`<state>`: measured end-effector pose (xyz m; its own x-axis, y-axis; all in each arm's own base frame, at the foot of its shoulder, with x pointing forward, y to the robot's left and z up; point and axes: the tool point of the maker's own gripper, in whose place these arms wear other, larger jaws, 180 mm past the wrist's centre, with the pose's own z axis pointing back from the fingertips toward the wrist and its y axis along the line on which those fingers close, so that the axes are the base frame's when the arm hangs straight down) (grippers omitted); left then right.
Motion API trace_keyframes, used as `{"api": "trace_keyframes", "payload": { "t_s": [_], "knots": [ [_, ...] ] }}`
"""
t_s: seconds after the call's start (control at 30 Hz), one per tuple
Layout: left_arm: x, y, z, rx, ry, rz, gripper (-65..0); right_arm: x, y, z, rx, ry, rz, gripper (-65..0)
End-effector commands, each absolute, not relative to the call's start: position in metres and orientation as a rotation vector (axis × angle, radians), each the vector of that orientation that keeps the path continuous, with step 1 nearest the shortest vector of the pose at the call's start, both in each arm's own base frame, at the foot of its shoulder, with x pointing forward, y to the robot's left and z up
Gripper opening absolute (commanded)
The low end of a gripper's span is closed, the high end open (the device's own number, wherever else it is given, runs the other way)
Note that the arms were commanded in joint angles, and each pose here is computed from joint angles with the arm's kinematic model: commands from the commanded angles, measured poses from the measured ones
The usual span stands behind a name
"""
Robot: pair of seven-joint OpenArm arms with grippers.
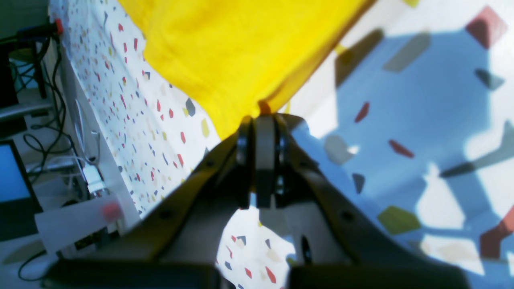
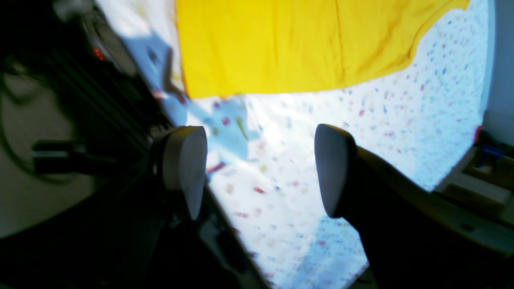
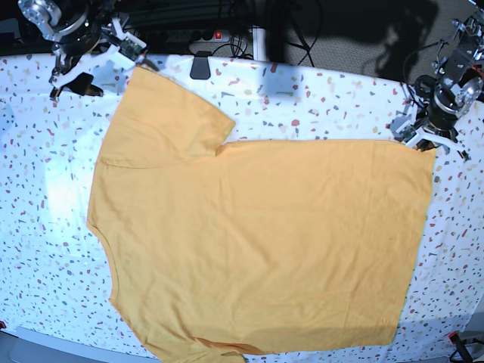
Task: Fold the T-shirt properly
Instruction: 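Lower both grippers and pinch the shirt's shoulder edge at each corner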
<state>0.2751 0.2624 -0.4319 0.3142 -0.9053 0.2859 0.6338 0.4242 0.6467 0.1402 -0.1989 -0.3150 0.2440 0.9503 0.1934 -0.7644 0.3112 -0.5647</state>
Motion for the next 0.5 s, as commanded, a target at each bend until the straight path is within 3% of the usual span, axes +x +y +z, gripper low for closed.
{"api": "trace_keyframes", "payload": {
  "t_s": [0.0, 0.3, 0.47],
  "knots": [
    [0.28, 0.268, -0.425, 0.477, -0.69, -1.069, -65.0, 0.145, -0.197, -0.307, -0.405, -0.585, 1.232, -23.5],
    [0.281, 0.266, -0.424, 0.473, -0.701, -1.071, -65.0, 0.145, -0.208, -0.323, -0.409, -0.51, 1.344, -23.5],
    [0.281, 0.265, -0.423, 0.472, -0.704, -1.072, -65.0, 0.163, -0.215, -0.329, -0.42, -0.535, 1.3, -23.5]
  ]
}}
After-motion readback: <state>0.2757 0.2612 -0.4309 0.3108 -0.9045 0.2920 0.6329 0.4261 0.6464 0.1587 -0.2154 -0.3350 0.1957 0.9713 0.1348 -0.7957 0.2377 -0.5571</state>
